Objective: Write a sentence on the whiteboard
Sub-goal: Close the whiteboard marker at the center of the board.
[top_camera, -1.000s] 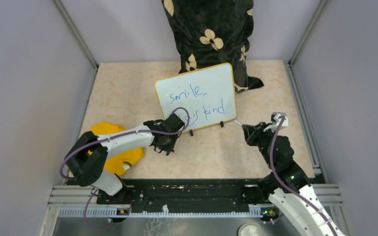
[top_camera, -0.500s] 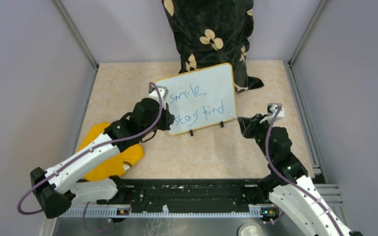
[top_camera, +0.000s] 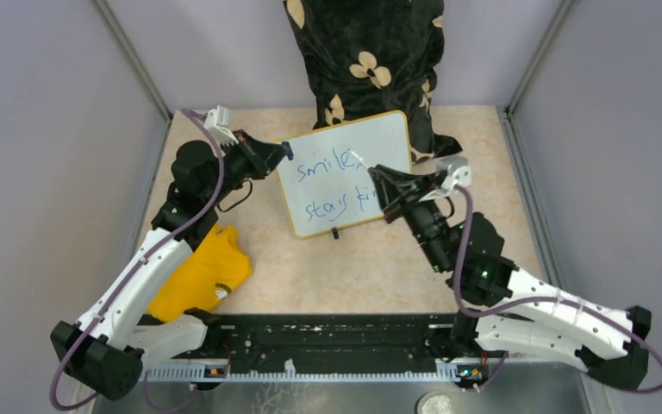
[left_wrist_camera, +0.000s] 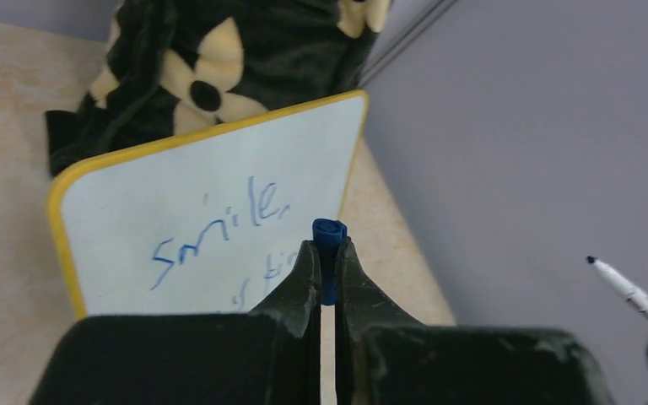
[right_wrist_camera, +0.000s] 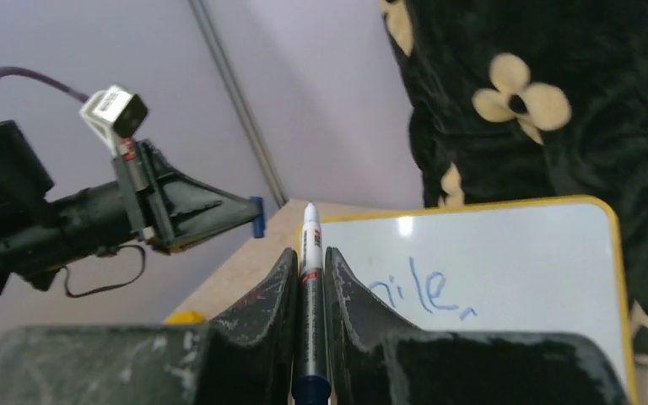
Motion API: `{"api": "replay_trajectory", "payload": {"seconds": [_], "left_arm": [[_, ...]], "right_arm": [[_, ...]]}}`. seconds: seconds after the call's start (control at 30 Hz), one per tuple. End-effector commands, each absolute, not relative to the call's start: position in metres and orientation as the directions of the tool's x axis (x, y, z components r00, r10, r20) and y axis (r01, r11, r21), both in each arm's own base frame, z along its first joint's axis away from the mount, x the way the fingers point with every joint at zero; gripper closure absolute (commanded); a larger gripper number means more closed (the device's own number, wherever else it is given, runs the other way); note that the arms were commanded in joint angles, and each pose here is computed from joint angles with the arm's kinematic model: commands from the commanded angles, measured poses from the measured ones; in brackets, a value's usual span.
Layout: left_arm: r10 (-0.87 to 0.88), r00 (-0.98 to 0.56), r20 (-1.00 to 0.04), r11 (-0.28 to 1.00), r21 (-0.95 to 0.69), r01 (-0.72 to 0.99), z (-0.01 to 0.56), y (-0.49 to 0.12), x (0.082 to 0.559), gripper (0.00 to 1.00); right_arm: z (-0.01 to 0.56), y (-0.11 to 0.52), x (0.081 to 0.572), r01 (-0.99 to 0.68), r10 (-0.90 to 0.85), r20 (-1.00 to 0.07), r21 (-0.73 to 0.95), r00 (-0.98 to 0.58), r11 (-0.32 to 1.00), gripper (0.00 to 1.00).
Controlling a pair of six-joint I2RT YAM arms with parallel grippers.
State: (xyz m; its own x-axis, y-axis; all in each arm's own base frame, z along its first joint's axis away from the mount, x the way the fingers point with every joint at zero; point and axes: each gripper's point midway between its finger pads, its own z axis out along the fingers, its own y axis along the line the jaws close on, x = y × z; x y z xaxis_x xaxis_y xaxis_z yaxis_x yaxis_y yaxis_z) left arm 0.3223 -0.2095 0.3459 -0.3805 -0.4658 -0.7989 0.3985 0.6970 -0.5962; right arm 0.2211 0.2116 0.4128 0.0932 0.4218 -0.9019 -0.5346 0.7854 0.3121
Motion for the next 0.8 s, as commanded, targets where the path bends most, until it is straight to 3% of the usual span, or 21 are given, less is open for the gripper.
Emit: {"api": "replay_trajectory", "payload": {"seconds": [0.0,0.4,0.63,0.77], "left_arm": [[-0.612,-0.370,-0.699,0.432,-0.687,0.584,0.417,-0.225,0.293,1.00],[-0.740,-0.471,-0.480,0.085,-0.761,0.643,0.466,-0.212,0.234,1.00],[-0.743,-0.549,-0.384,-0.027,-0.801,0.598,0.472,-0.210,0.221,1.00],[-0.745,-0.572,-0.344,-0.073,-0.810,0.582,0.480,-0.208,0.217,1.00]], "right_arm": [[0.445,0.215,0.205,-0.438,0.326,-0.890,0.166,0.319,0.883,1.00],[0.429,0.260,0.151,-0.452,0.228,-0.783,-0.076,0.579,0.889,1.00],[0.434,0.273,0.129,-0.318,0.096,-0.646,-0.235,0.757,0.919,1.00],[0.438,0.285,0.118,-0.323,0.098,-0.600,-0.280,0.794,0.904,1.00]]}}
